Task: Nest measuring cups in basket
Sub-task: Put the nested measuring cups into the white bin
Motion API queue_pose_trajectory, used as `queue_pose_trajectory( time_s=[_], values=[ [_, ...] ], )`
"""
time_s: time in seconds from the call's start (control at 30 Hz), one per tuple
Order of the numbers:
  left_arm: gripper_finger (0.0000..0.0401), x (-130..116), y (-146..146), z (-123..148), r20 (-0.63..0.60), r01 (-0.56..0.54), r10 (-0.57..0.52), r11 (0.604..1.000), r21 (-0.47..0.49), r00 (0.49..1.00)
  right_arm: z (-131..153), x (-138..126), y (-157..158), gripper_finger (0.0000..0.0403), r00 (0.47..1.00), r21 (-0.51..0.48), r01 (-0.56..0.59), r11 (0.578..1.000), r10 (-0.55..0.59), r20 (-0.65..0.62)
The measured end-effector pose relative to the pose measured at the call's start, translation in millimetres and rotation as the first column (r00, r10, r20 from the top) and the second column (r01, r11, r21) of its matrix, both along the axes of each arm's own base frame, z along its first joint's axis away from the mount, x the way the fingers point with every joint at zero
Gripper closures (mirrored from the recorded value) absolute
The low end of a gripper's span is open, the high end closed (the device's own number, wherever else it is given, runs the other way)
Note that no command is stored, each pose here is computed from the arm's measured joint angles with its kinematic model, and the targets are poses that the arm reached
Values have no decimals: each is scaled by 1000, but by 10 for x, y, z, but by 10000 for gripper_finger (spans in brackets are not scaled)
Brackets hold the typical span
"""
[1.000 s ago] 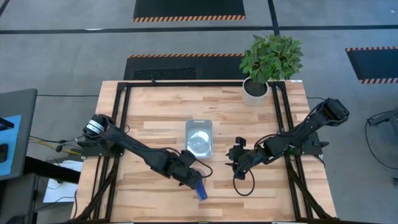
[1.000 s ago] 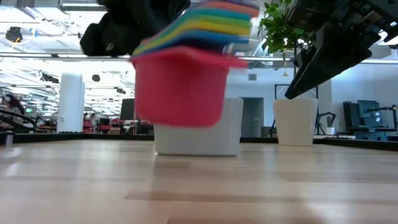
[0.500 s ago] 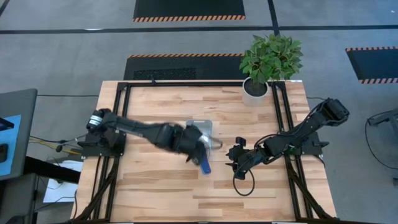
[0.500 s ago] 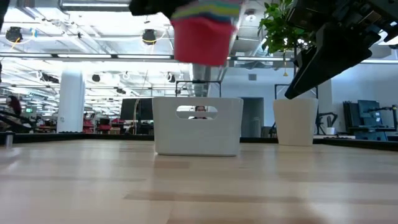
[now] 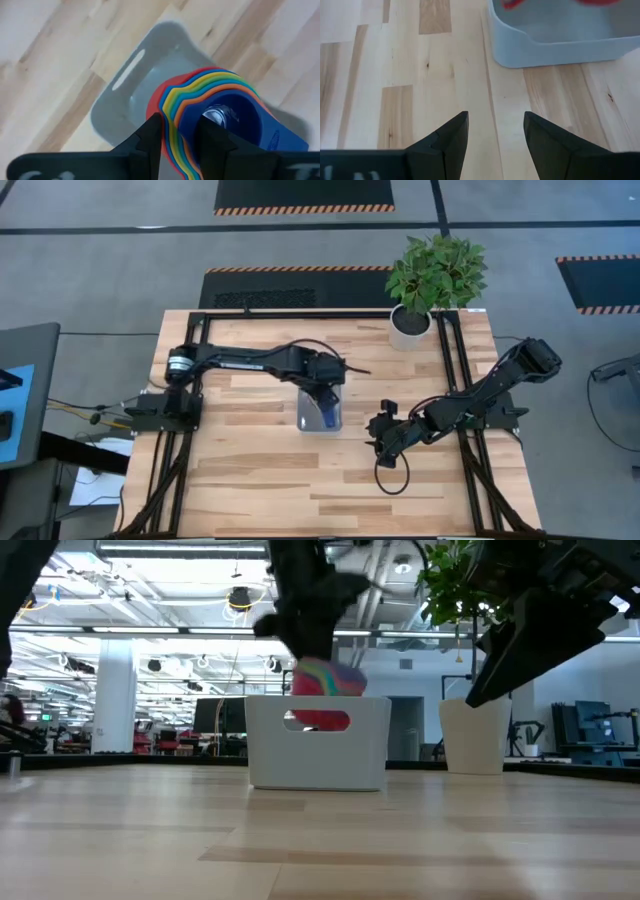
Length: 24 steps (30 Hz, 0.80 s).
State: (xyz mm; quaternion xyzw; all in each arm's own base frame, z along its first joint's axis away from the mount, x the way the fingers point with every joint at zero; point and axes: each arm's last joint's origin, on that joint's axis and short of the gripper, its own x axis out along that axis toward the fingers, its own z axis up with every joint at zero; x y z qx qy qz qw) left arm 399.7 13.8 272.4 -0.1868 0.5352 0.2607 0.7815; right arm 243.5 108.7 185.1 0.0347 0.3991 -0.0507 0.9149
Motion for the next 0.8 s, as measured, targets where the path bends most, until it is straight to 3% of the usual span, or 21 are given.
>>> queue_pose_trajectory(
  time_s=[0.3, 0.5, 0.8],
  values=[
    [317, 177, 93, -487, -126, 9, -14, 999, -40, 992, -14, -24, 8, 186, 1000, -5, 3, 1000, -3, -20],
    [311, 193, 101, -547, -136, -26, 23, 999, -20, 990, -13, -45, 58, 186, 1000, -4, -18, 1000, 18, -18],
    [235, 186, 18, -532, -133, -41, 45, 998, 38, 990, -9, -47, 69, 186, 1000, -8, -17, 1000, 16, -9]
  ],
)
